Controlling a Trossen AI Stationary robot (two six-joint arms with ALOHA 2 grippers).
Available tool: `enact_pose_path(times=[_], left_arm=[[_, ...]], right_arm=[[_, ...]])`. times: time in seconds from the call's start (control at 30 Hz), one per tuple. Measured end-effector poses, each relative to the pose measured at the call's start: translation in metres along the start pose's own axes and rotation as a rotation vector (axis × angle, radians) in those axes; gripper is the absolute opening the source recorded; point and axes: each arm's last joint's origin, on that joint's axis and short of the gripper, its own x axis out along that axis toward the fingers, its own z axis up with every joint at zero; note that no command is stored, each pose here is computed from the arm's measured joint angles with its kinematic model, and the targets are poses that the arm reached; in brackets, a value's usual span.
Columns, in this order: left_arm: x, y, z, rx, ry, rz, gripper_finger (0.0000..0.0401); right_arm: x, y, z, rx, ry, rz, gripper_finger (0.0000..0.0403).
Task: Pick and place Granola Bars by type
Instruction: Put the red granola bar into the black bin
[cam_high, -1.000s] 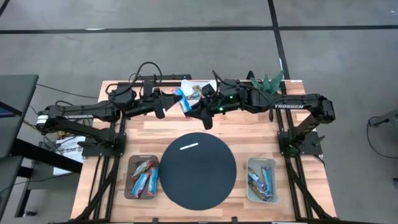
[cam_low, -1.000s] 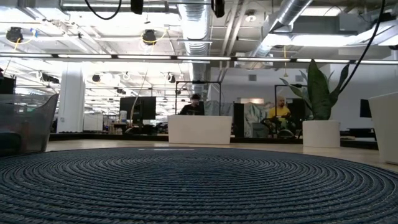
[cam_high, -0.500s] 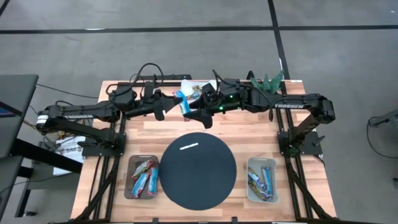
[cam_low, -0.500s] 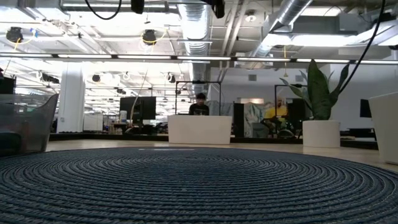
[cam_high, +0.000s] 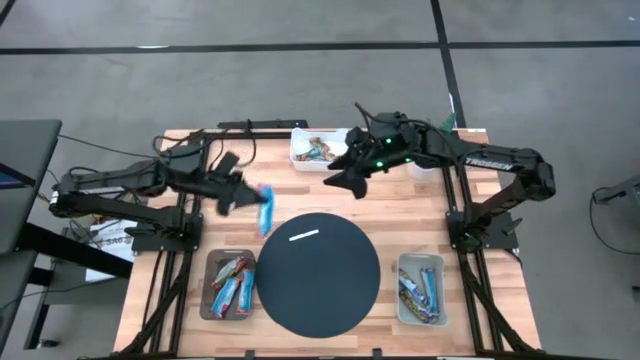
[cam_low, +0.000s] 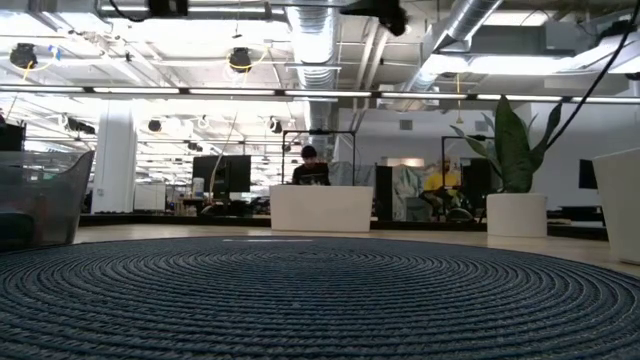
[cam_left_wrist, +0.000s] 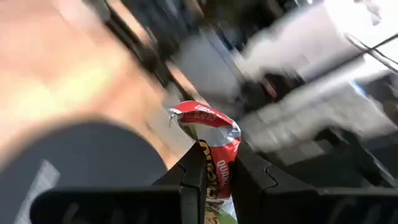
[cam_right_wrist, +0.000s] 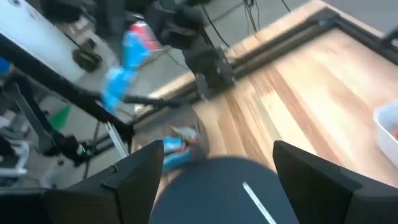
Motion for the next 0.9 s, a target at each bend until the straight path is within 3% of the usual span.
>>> enact_pose_path(times=[0.17,0.37,0.67,0.9], left_arm=[[-0.022,-0.005,-0.024,-0.156,0.285,-0.057,0.0039],[-0.036,-0.001,-0.050,-0.284,0.480,0.075,0.0039],[-0.033,0.004,-0.073,-0.317,0.663,0.244,0.0049],[-0.026,0.003,-0.084,-0.299,0.746,0.285,0.0079]], right_arm=[[-0.019,0.002,-0.004,0.003,0.038,-0.036,0.0295],[-0.026,0.003,-0.005,0.004,0.049,-0.061,0.0295],[-0.025,0.002,-0.006,0.006,0.054,-0.066,0.0295],[-0.025,0.002,-0.006,0.006,0.055,-0.070,0.0295]])
